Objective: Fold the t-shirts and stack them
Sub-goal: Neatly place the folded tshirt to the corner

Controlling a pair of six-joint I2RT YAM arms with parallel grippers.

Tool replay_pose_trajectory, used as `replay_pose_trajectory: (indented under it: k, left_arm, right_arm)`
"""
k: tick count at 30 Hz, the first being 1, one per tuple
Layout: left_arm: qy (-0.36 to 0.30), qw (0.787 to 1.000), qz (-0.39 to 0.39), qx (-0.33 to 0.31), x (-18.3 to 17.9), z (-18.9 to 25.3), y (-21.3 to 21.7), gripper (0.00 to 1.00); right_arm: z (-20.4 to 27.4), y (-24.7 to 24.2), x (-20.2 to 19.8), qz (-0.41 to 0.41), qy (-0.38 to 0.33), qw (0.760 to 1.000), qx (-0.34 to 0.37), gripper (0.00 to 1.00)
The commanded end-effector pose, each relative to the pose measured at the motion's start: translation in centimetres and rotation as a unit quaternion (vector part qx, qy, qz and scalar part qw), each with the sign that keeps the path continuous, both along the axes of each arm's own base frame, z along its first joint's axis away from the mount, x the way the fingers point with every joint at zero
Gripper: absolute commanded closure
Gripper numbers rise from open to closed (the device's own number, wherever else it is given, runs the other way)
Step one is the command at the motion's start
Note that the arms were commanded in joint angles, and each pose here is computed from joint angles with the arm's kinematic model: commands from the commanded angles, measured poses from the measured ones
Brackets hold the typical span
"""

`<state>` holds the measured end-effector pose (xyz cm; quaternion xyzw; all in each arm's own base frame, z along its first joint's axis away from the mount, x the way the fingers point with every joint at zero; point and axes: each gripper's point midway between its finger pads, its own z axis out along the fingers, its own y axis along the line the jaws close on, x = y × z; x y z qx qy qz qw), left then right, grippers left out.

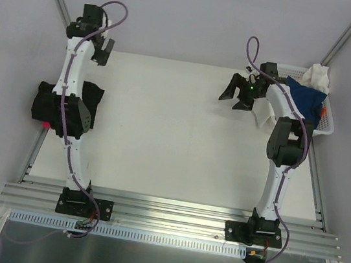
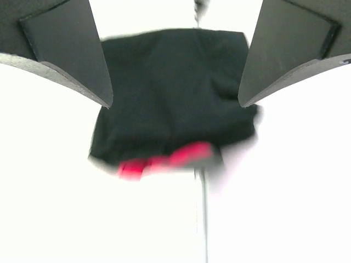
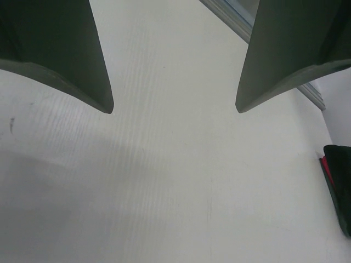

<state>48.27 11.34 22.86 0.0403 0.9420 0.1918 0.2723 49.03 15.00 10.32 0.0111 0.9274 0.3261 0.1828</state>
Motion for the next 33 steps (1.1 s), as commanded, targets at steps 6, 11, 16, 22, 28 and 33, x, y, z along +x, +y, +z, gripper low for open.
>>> replay_pose_trajectory:
  k: [6,11,16,22,28,33]
  left_arm:
    - [-0.172,0.978,-0.12,-0.018,2.2,10.9,-13.1,0.01]
    - [-0.036,0.945,-0.249,-0.209,-4.4,5.1,-25.9,0.01]
    - [-0.023,0.943,-0.265,-0.201,-5.7,4.5,-28.6,0.01]
    - [-0.07,0.94,-0.27,-0.198,-5.5,7.9,-28.6,0.01]
    - [-0.094,0.932,-0.293,-0.19,-5.9,9.8,-30.0,0.01]
    - [-0.09,0.932,-0.292,-0.192,-5.9,9.5,-30.5,0.01]
  right_arm:
    - [8.0,-4.6,-2.1,-0.014,-0.081,0.996,-0.028,0.0]
    - [11.3,-9.4,-3.9,-0.061,-0.096,0.991,-0.065,0.03]
    - [15.7,-13.9,-7.0,-0.12,-0.134,0.969,-0.167,0.03]
    - [19.9,-17.4,-12.0,-0.178,-0.137,0.938,-0.265,0.03]
    - [22.5,-16.8,-16.2,-0.186,-0.181,0.931,-0.258,0.03]
    - [22.2,-17.3,-17.8,-0.19,-0.18,0.926,-0.273,0.03]
